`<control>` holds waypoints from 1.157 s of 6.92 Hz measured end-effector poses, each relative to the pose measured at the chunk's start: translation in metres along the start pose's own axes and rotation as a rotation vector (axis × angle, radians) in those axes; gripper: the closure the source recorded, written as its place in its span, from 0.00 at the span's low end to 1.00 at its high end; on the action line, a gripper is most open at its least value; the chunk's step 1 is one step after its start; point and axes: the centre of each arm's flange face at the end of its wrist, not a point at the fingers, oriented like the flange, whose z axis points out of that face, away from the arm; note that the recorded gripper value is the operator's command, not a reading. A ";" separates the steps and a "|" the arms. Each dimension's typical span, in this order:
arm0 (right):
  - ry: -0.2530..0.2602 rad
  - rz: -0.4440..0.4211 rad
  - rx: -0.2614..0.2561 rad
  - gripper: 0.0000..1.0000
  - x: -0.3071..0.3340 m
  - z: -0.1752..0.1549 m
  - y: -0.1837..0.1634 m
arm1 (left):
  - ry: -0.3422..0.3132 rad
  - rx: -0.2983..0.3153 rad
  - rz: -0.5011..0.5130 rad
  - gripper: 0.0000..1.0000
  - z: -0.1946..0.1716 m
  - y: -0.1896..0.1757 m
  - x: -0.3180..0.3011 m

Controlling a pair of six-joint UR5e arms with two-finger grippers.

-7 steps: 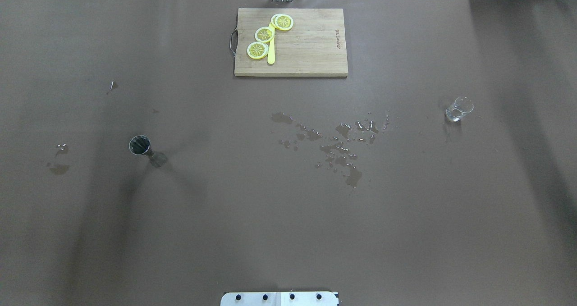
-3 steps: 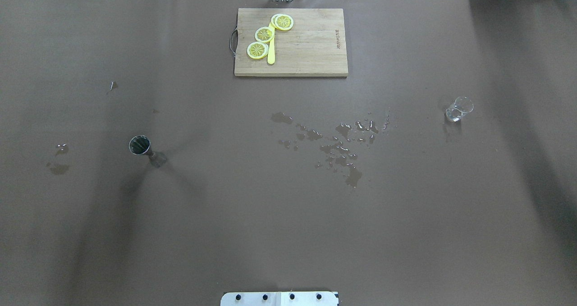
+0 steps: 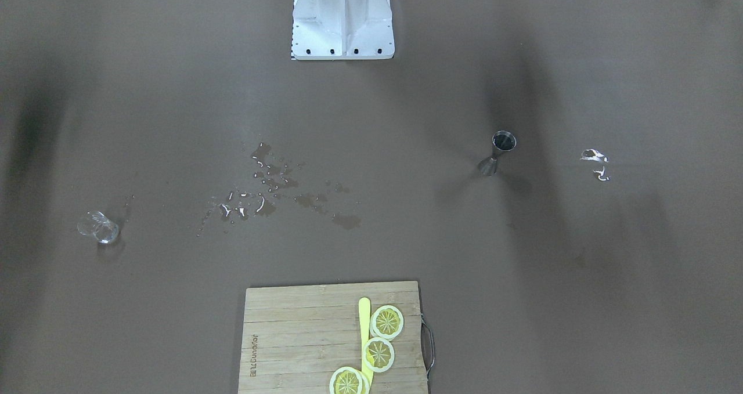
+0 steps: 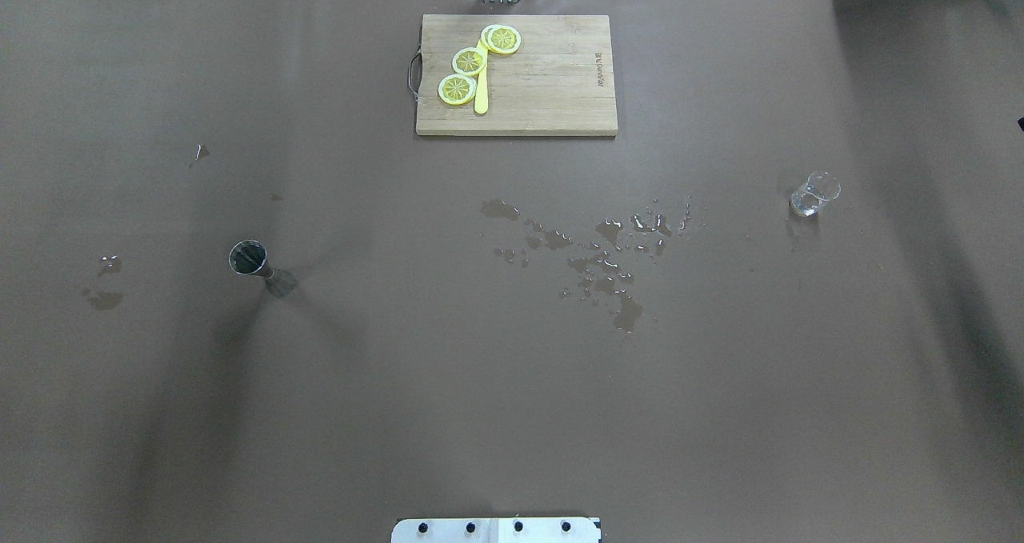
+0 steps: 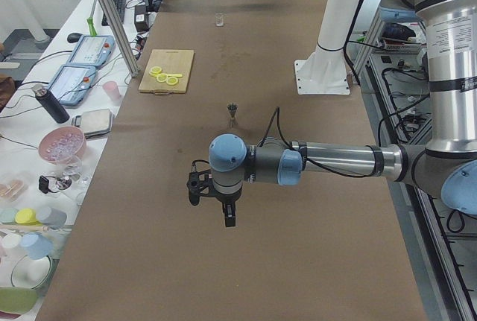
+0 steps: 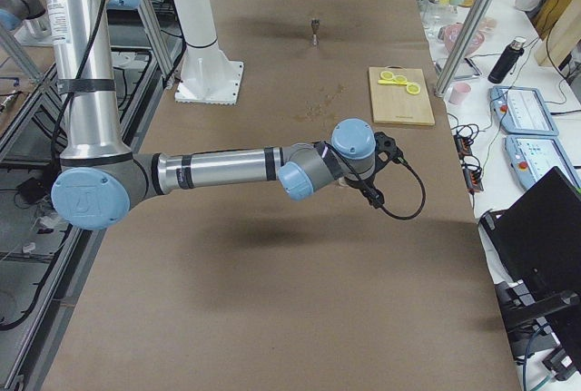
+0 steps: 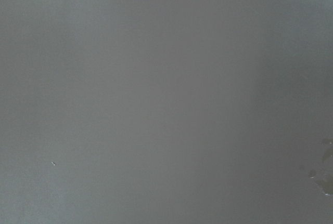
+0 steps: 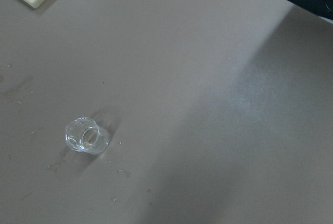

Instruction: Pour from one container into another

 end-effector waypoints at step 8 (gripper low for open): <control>-0.152 -0.261 0.183 0.00 -0.028 -0.005 0.026 | 0.045 0.017 -0.168 0.01 -0.092 0.038 0.183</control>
